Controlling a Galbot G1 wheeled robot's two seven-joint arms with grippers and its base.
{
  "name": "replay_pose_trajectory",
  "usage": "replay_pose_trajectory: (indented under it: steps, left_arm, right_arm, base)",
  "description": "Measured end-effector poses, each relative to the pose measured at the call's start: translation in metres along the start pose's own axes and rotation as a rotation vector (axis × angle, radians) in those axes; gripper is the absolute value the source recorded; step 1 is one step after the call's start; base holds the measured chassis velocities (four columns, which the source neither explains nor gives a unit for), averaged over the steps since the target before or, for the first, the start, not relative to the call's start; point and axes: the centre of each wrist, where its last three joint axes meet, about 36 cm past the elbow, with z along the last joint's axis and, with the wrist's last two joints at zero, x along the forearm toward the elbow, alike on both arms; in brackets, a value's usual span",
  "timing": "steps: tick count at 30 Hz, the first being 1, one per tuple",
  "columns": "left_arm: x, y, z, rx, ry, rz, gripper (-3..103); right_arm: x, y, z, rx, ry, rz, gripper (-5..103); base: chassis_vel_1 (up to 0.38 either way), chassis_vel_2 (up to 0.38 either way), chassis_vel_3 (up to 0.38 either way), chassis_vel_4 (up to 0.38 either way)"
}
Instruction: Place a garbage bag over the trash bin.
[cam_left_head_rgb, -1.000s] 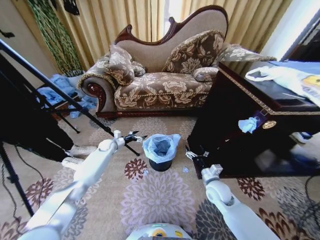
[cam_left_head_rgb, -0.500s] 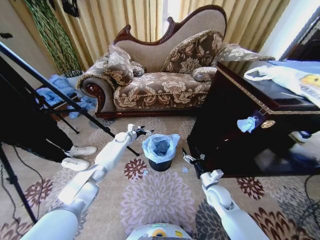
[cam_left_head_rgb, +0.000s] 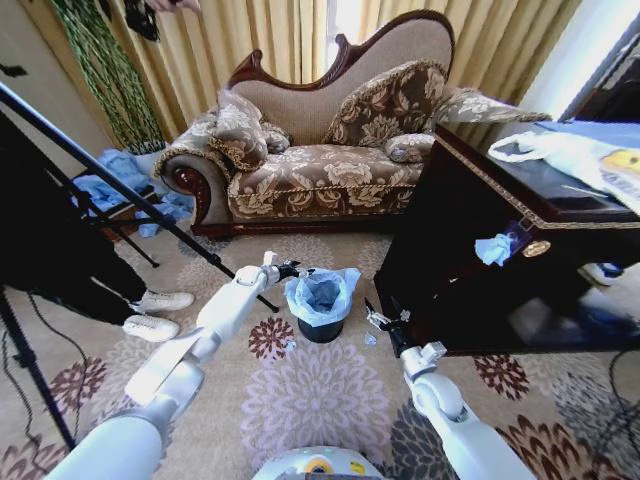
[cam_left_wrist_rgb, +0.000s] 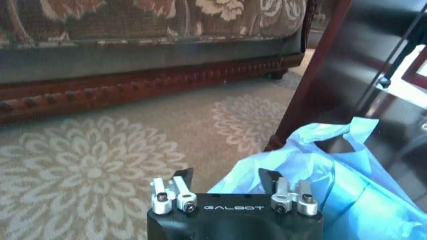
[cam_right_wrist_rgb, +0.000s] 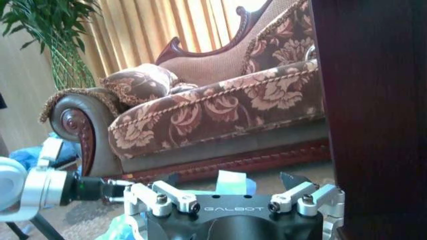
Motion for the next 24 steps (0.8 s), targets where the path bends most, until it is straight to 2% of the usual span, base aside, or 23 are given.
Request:
replay_pose_trajectory:
  steps: [1, 4, 5, 7, 9, 12, 13, 16, 17, 19, 24]
  left_arm:
    - [0.0, 0.0, 0.0, 0.0, 0.0, 0.0, 72]
    - [0.001, -0.002, 0.013, 0.001, 0.026, 0.006, 55]
    - [0.001, -0.002, 0.013, 0.001, 0.026, 0.006, 55]
    - [0.002, -0.003, 0.023, 0.007, 0.038, 0.006, 44]
    - [0.002, -0.003, 0.025, 0.008, 0.041, 0.005, 44]
    - [0.004, -0.002, 0.031, 0.014, 0.046, -0.001, 28]
    - [0.004, -0.002, 0.031, 0.014, 0.046, -0.001, 28]
    - [0.006, -0.001, 0.029, 0.014, 0.038, -0.005, 12]
    - [0.006, -0.001, 0.029, 0.014, 0.038, -0.005, 12]
    - [0.009, 0.001, 0.029, 0.013, 0.036, -0.011, 3]
    - [0.015, 0.007, 0.032, 0.018, 0.033, -0.022, 3]
  right_arm:
    - [0.0, 0.0, 0.0, 0.0, 0.0, 0.0, 100]
    - [0.0, 0.0, -0.002, 0.004, -0.001, -0.005, 100]
    - [0.0, 0.0, -0.002, 0.004, -0.001, -0.005, 100]
    - [0.001, -0.002, -0.002, 0.009, 0.001, -0.005, 100]
    - [0.001, -0.003, -0.003, 0.01, 0.001, -0.005, 100]
    - [0.002, -0.006, -0.003, 0.012, 0.005, -0.004, 100]
    - [0.002, -0.006, -0.003, 0.012, 0.005, -0.004, 100]
    - [0.003, -0.007, -0.002, 0.017, 0.009, -0.004, 100]
    - [0.003, -0.007, -0.002, 0.017, 0.009, -0.004, 100]
    - [0.003, -0.004, -0.001, 0.017, 0.018, -0.007, 100]
    - [0.004, -0.002, 0.004, 0.02, 0.041, -0.007, 100]
  base:
    - [0.0, 0.0, 0.0, 0.0]
    - [0.0, 0.0, 0.0, 0.0]
    - [0.0, 0.0, 0.0, 0.0]
    - [0.0, 0.0, 0.0, 0.0]
    - [0.0, 0.0, 0.0, 0.0]
    - [0.0, 0.0, 0.0, 0.0]
    - [0.0, 0.0, 0.0, 0.0]
    - [0.0, 0.0, 0.0, 0.0]
    - [0.0, 0.0, 0.0, 0.0]
    - [0.0, 0.0, 0.0, 0.0]
    - [0.0, 0.0, 0.0, 0.0]
